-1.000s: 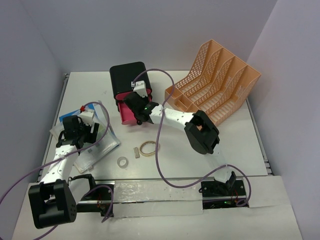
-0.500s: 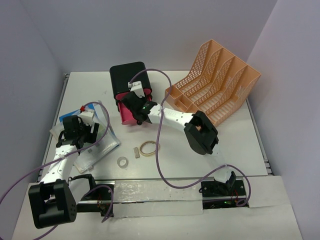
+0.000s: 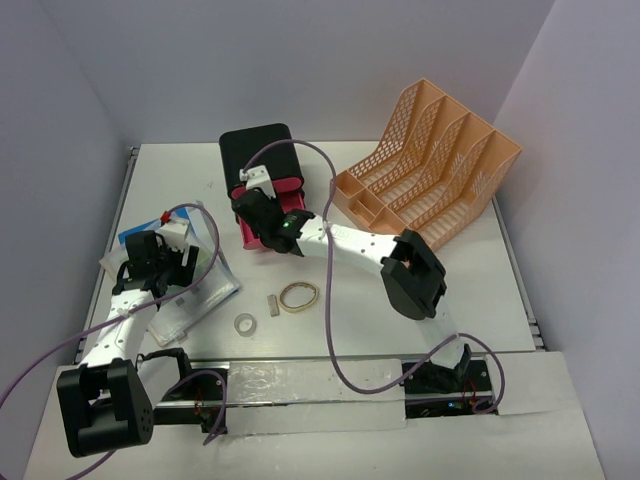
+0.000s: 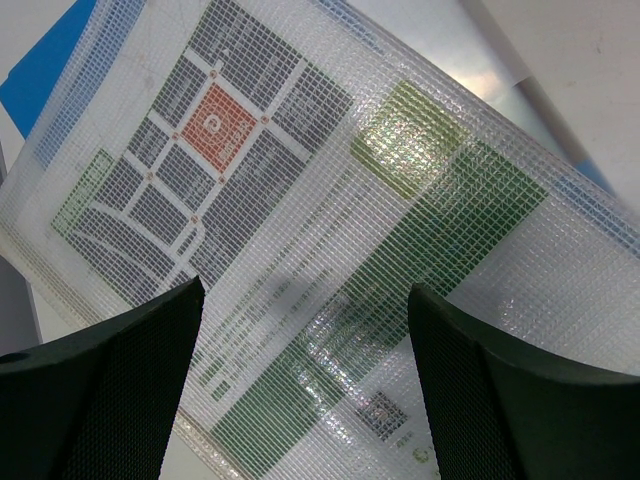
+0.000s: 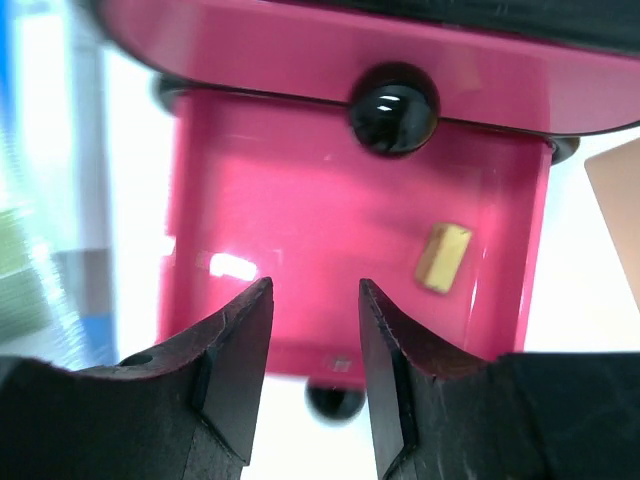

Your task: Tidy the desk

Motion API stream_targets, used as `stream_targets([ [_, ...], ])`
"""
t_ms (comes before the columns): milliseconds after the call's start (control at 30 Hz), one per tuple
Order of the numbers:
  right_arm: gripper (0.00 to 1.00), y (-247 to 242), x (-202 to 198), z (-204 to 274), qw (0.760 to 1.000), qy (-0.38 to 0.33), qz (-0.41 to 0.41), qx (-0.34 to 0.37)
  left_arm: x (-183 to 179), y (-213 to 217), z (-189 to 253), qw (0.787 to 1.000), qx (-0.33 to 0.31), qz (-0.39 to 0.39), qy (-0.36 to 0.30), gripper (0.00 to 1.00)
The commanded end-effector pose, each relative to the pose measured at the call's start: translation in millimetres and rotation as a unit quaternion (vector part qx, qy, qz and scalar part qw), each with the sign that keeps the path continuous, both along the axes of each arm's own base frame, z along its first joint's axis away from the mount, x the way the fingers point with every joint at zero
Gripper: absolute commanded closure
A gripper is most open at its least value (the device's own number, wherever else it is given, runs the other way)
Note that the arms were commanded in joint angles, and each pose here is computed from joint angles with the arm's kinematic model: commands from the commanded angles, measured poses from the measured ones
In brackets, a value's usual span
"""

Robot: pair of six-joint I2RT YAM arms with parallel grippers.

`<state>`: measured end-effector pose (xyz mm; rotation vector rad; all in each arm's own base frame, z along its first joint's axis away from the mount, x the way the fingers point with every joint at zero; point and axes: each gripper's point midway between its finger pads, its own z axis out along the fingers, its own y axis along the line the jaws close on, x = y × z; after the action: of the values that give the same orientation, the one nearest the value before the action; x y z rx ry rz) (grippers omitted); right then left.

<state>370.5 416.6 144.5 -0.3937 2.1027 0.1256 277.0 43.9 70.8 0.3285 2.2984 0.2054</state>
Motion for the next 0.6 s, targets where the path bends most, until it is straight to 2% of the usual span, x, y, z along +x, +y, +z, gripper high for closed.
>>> stream_targets([
  [0, 0.54, 6.3, -23.1, 71.6, 0.995, -0.033, 0.029, 0.091, 7.1, -0.5, 10.3, 1.000, -0.004, -0.003, -0.025, 0.11],
  [167, 0.52, 2.6, -72.1, 45.1, 0.994, -0.005, 0.064, 0.085, 7.4, -1.0, 11.2, 1.000, -0.005, -0.004, -0.026, 0.11],
  [233, 0.50, 10.7, -104.3, 23.6, 0.994, 0.016, 0.089, 0.067, 7.3, -1.5, 11.4, 1.000, -0.006, -0.005, -0.027, 0.11],
  [367, 0.49, 13.0, -139.2, -15.8, 0.993, 0.056, 0.103, 0.025, 7.0, -2.4, 12.0, 1.000, -0.007, -0.007, -0.027, 0.11],
  [567, 0.55, 7.0, -162.5, -63.9, 0.989, 0.125, 0.074, -0.005, 5.6, -2.8, 13.8, 0.999, -0.008, -0.008, -0.030, 0.11],
])
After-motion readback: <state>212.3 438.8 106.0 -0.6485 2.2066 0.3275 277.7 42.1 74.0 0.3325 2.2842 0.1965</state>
